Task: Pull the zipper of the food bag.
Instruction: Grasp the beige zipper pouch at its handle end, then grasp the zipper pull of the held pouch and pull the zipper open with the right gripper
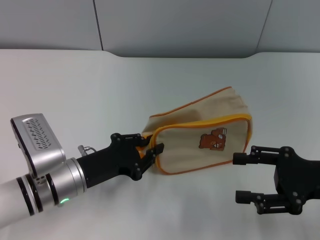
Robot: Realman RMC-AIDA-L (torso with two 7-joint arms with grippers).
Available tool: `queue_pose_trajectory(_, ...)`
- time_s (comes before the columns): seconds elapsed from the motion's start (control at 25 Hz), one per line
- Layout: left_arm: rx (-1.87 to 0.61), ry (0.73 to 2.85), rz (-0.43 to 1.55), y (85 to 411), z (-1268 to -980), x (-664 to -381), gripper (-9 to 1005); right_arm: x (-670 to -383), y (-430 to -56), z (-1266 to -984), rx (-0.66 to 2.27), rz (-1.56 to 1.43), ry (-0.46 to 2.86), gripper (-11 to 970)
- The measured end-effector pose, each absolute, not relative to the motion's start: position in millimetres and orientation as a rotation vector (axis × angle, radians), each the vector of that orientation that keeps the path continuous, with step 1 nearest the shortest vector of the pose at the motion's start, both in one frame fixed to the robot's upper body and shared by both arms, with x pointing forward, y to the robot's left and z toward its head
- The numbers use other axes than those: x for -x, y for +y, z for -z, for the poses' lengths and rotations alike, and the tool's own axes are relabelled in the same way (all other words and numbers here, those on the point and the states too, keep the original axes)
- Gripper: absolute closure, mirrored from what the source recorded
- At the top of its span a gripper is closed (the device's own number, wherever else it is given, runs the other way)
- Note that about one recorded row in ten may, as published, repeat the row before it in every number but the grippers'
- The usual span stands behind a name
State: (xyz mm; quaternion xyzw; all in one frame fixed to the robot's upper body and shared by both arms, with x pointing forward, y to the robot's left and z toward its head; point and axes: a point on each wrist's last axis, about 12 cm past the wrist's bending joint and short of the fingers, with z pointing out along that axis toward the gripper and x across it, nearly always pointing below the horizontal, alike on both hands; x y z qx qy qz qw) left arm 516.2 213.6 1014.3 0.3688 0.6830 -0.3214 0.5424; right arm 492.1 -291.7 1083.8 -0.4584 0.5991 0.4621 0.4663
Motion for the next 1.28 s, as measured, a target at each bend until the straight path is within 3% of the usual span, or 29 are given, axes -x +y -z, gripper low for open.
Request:
queue_pose_trajectory(0.36,-0.946,1.550,0.735,226.1,-1025.9,-522.7,795,-491.0,-297.1,-1090.8,1.051,-1.117,1.401,277)
queue_pose_trajectory(0.8,-1.235,1.332,0.640,250.6,-1065.5,-540.5,893,-494.0,-292.5,-1090.8,0.903,-0.874,1.217,288)
queue_pose_trajectory(1.04,-1.318,1.194,0.588,240.8,-1084.7,-553.4,905,-515.1,-273.4,-1087.3,0.946,-0.716,1.150,295)
queue_pose_trajectory(1.28,-1.324,1.187,0.591,238.9,-1085.7,-554.2,904,-537.8,-255.4,-1086.9,1.074,-0.656,1.173,301)
